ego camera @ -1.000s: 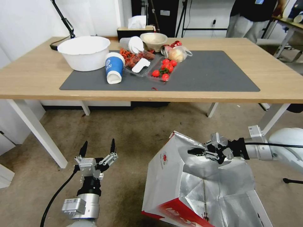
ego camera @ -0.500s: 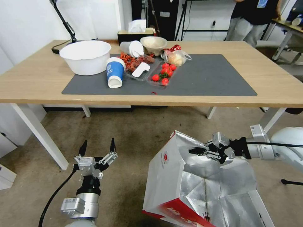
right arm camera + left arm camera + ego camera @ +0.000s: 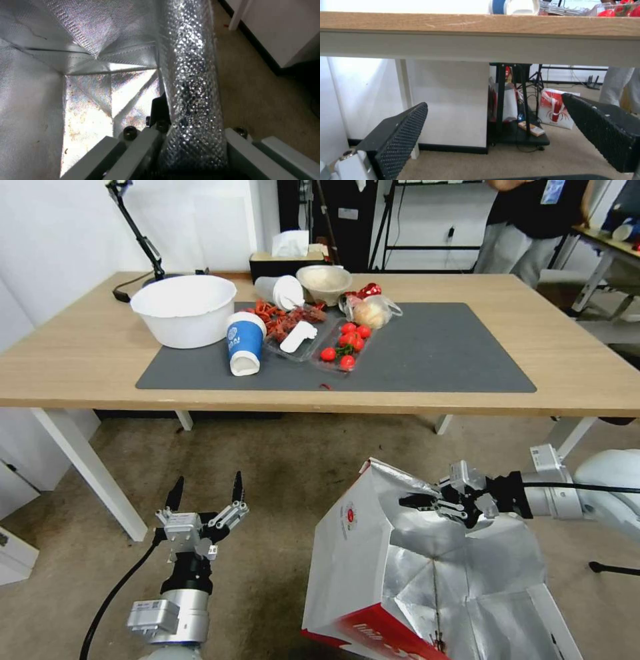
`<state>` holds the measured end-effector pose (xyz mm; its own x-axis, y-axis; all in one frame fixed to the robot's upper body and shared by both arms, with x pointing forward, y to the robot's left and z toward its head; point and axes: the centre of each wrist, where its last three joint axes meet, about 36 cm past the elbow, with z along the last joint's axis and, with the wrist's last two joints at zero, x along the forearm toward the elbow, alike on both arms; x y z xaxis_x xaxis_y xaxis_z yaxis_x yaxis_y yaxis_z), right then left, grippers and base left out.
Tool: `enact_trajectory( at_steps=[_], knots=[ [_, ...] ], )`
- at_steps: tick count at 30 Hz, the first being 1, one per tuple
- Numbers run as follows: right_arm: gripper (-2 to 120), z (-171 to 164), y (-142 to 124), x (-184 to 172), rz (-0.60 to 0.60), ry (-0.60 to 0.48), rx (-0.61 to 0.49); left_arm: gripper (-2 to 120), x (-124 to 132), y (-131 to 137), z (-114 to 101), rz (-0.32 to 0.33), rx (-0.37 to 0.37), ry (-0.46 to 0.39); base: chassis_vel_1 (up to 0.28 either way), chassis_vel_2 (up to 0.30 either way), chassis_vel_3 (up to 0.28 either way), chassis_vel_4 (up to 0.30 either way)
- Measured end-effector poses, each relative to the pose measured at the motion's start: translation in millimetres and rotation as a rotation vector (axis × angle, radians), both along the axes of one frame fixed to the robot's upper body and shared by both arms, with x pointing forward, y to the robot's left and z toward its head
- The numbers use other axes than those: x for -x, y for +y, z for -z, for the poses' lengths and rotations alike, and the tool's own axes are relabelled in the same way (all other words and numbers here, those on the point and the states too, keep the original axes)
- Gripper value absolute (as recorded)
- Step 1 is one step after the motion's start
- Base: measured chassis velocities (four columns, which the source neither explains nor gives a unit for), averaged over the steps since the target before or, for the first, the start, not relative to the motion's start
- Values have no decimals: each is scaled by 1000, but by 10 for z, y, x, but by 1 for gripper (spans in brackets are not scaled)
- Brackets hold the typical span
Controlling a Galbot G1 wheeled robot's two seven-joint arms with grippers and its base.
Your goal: Pick up the food delivery bag from the floor and place it on the table.
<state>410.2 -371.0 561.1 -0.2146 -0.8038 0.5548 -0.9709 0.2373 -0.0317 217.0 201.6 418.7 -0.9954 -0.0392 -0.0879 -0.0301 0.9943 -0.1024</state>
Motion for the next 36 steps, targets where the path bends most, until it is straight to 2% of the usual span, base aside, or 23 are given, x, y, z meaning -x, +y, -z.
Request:
enact_trajectory(
  at_steps=[36],
  knots=[
    [0, -26, 4, -4, -6, -2, 1, 100, -10, 2, -14, 3, 3, -1, 0, 0, 0, 0]
  ],
)
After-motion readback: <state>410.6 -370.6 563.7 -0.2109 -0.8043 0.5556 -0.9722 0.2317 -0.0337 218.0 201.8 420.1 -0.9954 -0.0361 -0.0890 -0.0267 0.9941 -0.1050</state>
